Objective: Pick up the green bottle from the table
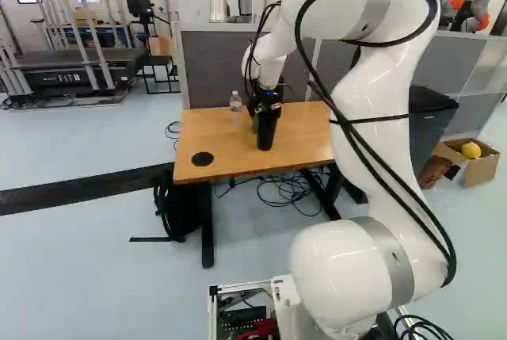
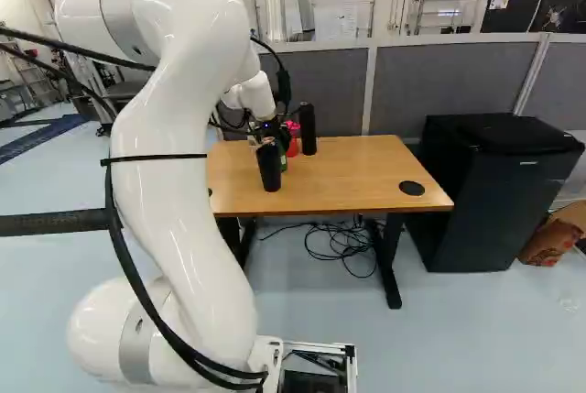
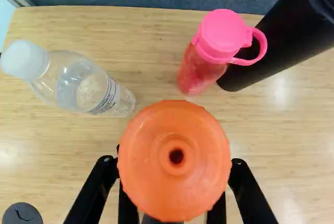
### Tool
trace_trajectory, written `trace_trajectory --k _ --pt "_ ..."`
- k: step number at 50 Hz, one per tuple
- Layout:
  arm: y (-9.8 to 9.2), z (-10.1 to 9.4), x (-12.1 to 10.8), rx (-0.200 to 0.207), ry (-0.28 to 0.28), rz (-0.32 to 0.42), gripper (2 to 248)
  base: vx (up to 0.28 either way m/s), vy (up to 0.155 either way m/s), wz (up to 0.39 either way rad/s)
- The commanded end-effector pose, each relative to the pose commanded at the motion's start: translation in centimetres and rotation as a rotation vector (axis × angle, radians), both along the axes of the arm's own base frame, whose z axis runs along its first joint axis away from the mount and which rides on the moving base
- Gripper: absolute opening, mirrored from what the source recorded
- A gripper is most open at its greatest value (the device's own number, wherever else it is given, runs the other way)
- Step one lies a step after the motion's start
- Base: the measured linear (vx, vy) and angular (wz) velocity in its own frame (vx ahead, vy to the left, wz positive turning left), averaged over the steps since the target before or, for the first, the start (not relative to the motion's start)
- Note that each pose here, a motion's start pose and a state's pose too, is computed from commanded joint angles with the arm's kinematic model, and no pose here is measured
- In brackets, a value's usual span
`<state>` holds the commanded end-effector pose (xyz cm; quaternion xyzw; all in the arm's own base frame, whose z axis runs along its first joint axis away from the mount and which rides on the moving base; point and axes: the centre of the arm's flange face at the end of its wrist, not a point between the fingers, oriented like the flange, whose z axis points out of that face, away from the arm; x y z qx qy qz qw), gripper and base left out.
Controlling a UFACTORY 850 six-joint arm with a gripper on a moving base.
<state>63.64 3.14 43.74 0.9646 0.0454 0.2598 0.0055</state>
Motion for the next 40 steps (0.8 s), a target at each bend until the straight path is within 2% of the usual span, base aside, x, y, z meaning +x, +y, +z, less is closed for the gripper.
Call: trace_trajectory --k 40 --pt "-0.1 5.2 -2.0 0.005 -0.082 0.001 119 0.0 0.0 0.0"
